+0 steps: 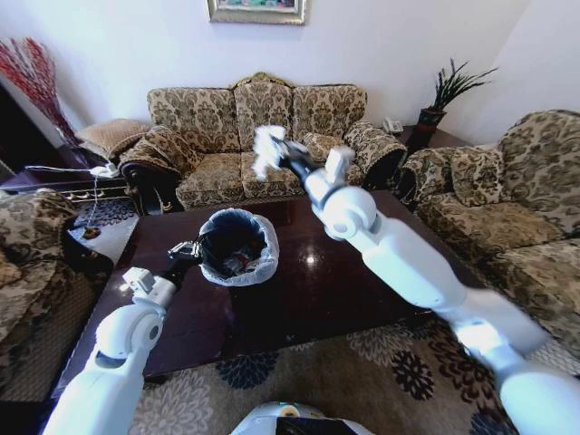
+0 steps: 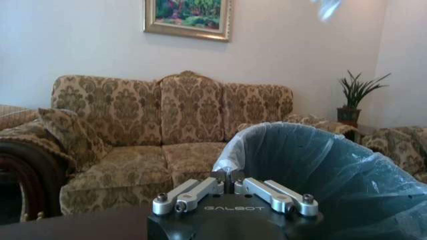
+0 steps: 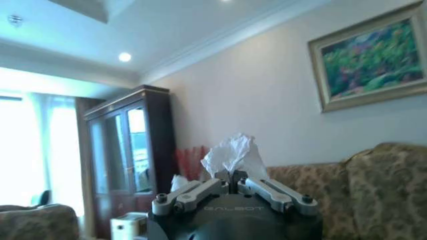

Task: Move to the front of the table and place the trash on the table into the trash bin.

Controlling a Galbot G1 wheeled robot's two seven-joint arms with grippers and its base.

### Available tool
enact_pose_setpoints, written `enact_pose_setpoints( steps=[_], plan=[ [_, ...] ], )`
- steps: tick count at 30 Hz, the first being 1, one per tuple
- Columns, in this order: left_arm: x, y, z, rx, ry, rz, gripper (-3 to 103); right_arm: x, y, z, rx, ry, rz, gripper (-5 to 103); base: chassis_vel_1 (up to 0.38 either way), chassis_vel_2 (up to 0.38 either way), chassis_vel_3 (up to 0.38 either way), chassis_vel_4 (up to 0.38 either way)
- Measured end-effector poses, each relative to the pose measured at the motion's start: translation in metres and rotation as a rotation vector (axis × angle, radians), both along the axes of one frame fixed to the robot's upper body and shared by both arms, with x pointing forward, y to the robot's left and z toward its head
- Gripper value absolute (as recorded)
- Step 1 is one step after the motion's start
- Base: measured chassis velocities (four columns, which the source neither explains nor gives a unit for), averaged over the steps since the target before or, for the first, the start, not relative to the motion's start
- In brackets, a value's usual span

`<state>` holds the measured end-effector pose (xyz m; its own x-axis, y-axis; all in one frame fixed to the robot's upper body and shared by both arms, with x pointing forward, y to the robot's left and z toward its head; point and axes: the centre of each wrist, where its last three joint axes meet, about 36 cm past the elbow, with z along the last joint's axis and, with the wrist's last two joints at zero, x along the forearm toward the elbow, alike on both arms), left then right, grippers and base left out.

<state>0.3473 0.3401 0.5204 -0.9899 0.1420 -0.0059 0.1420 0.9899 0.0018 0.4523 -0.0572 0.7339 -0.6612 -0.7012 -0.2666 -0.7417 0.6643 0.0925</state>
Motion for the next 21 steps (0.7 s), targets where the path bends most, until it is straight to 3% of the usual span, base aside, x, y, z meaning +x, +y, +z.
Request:
enact_pose_setpoints(
  steps=[2,7,15,17,18,20,21],
  plan=[
    [0.0,0.006,0.001,0.014,0.009,0.02,2,-0.018,0.01,-0.009,-0.027,0.027,0.084,0,0.0,0.0,0.0,0.0],
    [-0.001,0.009,0.007,0.032,0.013,0.042,2,-0.032,0.025,-0.045,-0.102,0.074,0.15,0,0.0,0.0,0.0,0.0],
    [0.001,0.004,0.01,0.034,0.017,0.025,2,-0.04,0.021,-0.082,-0.203,0.099,0.129,0,0.0,0.0,0.0,0.0],
    [0.001,0.005,0.011,0.037,0.015,0.026,2,-0.042,0.021,-0.087,-0.222,0.104,0.121,5,0.0,0.0,0.0,0.0],
    [0.001,0.007,0.012,0.04,0.013,0.029,2,-0.044,0.022,-0.091,-0.231,0.112,0.113,16,0.0,0.0,0.0,0.0],
    [0.001,0.007,0.013,0.04,0.011,0.029,2,-0.045,0.023,-0.093,-0.234,0.115,0.111,16,0.0,0.0,0.0,0.0],
    [0.001,0.008,0.013,0.04,0.01,0.03,2,-0.045,0.024,-0.093,-0.235,0.115,0.111,21,0.0,0.0,0.0,0.0]
  ],
)
